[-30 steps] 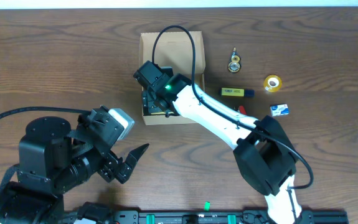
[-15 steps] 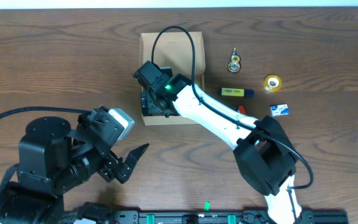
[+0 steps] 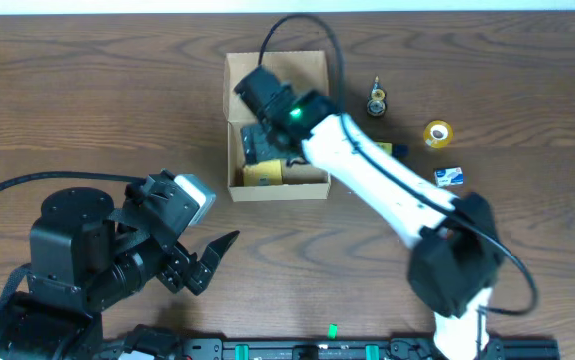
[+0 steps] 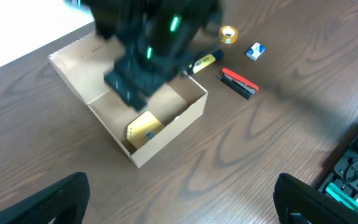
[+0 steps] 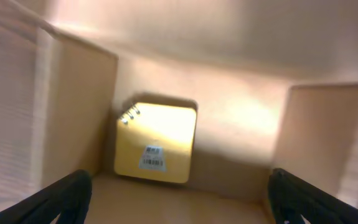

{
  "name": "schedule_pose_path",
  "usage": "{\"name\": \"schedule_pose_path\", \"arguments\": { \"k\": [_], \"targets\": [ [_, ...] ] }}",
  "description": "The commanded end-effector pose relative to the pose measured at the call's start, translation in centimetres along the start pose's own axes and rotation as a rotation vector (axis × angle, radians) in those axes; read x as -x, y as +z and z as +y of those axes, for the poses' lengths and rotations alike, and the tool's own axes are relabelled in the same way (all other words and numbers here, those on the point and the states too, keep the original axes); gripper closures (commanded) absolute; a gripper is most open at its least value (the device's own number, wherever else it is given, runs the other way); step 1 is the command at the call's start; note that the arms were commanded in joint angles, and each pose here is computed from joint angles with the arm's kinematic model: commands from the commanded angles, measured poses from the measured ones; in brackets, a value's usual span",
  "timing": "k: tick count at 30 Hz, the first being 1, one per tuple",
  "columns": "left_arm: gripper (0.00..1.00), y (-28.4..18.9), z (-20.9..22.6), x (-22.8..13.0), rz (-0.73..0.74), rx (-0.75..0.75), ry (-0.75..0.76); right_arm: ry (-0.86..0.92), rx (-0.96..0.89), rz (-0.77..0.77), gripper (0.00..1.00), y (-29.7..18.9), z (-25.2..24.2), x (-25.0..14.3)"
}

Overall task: Pack container
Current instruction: 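Open the right gripper to release the pad and withdraw, then move the right gripper down onto the red stapler and close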

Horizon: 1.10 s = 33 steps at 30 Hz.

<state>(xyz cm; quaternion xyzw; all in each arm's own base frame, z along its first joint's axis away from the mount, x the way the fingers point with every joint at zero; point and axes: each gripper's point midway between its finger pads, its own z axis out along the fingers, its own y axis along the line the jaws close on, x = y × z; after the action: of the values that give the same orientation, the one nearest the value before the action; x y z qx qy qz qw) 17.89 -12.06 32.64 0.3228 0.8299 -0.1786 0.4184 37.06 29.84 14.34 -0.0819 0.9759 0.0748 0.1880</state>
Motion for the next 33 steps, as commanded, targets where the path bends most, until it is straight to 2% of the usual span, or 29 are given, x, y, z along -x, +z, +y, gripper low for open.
{"name": "schedule_pose_path", "arguments": {
  "k": [1,5,11,15,23,33],
  "targets": [
    [0.05,-0.5,-0.2,0.6,-0.021,-0.008,0.012,-0.035,0.035,-0.118,0.07,-5.9,-1.4,2.7],
    [0.05,-0.5,-0.2,0.6,-0.021,-0.008,0.012,-0.022,0.0,-0.118,0.06,-8.7,-5.0,2.8],
    [0.05,-0.5,-0.2,0.6,-0.021,-0.008,0.012,-0.006,-0.105,0.007,0.06,-9.4,-11.7,0.8],
    [0.05,-0.5,-0.2,0.6,-0.021,-0.007,0.012,0.018,-0.145,0.088,0.06,-7.6,-14.3,-1.0],
    [0.05,-0.5,-0.2,0.6,-0.021,-0.008,0.012,0.042,-0.197,0.257,0.07,-1.6,-17.5,-7.0],
    [0.05,-0.5,-0.2,0.6,-0.021,-0.007,0.012,0.049,-0.142,0.306,0.15,3.2,-19.7,-10.9]
  ]
}}
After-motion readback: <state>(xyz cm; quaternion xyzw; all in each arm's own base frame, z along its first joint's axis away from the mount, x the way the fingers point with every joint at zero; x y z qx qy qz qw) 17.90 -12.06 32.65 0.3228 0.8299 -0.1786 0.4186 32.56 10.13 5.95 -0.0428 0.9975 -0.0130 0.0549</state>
